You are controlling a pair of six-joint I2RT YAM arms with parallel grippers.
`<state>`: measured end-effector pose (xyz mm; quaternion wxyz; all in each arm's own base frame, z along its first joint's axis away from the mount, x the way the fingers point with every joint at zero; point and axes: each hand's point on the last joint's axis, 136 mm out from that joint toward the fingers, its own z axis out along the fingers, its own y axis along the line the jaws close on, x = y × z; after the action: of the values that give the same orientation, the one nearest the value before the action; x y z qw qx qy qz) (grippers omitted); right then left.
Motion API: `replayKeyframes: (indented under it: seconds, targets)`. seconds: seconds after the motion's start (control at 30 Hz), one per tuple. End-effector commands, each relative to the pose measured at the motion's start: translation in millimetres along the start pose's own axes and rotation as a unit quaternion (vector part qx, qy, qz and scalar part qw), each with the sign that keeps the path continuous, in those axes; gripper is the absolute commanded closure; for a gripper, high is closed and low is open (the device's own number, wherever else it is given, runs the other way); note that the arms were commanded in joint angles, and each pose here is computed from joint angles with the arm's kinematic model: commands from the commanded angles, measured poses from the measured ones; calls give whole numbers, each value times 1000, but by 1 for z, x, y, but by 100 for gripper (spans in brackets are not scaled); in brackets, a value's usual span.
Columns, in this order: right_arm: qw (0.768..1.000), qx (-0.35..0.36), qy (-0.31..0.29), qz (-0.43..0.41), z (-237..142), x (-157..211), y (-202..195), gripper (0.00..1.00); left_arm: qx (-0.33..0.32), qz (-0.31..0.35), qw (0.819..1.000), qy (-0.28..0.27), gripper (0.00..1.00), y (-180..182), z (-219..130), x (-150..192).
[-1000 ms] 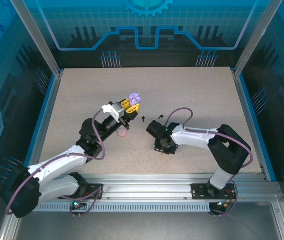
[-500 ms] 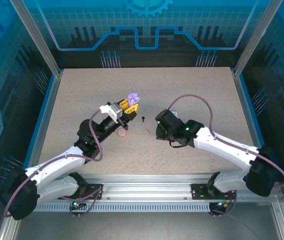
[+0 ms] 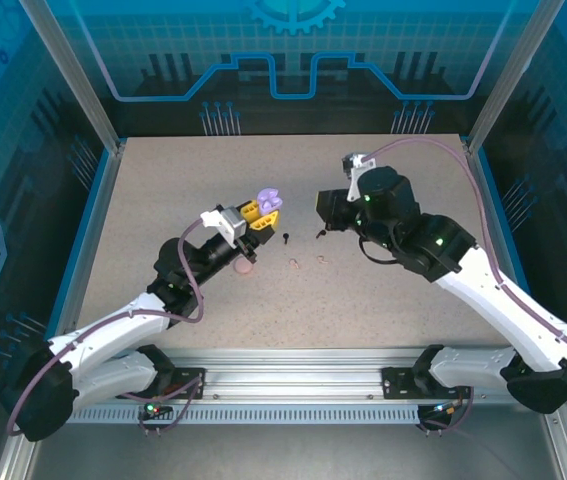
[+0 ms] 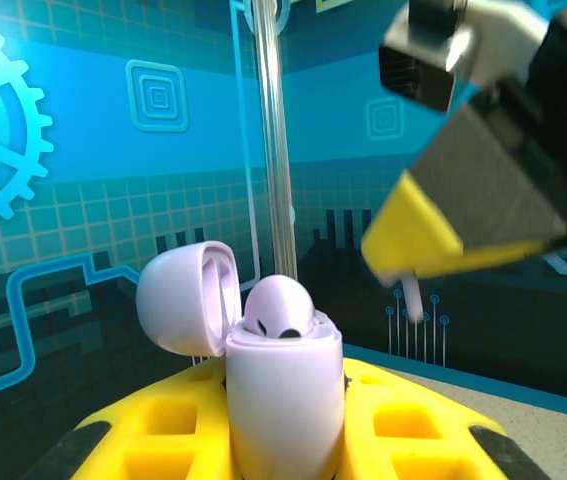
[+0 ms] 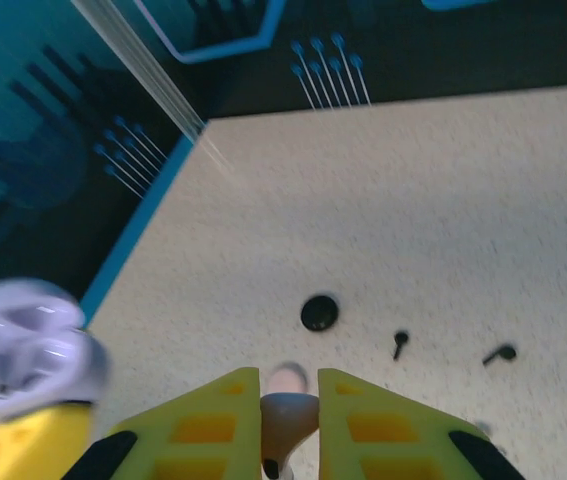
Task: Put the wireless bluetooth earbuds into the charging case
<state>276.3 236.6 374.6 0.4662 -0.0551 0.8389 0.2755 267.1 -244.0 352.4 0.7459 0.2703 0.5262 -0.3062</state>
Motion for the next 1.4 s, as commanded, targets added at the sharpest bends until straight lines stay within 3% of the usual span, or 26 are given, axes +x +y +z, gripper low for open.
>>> replayKeyframes:
  seconds: [0.0,0.3,0.63,1.37]
  targets:
    - [998,-46,-39,-32,-16,-32,22,83,20,0,999,-28,100,-6,7,-22]
    - [991,-124,-45,-28,-8,-46,60,83,25,-7,999,-35,100,-7,12,-27]
    - [988,-151,-31,-28,7,-34,76,84,26,-10,999,-38,100,-6,15,-29]
    - [990,-140,1,-31,35,-9,74,85,26,-11,999,-42,100,-6,17,-31]
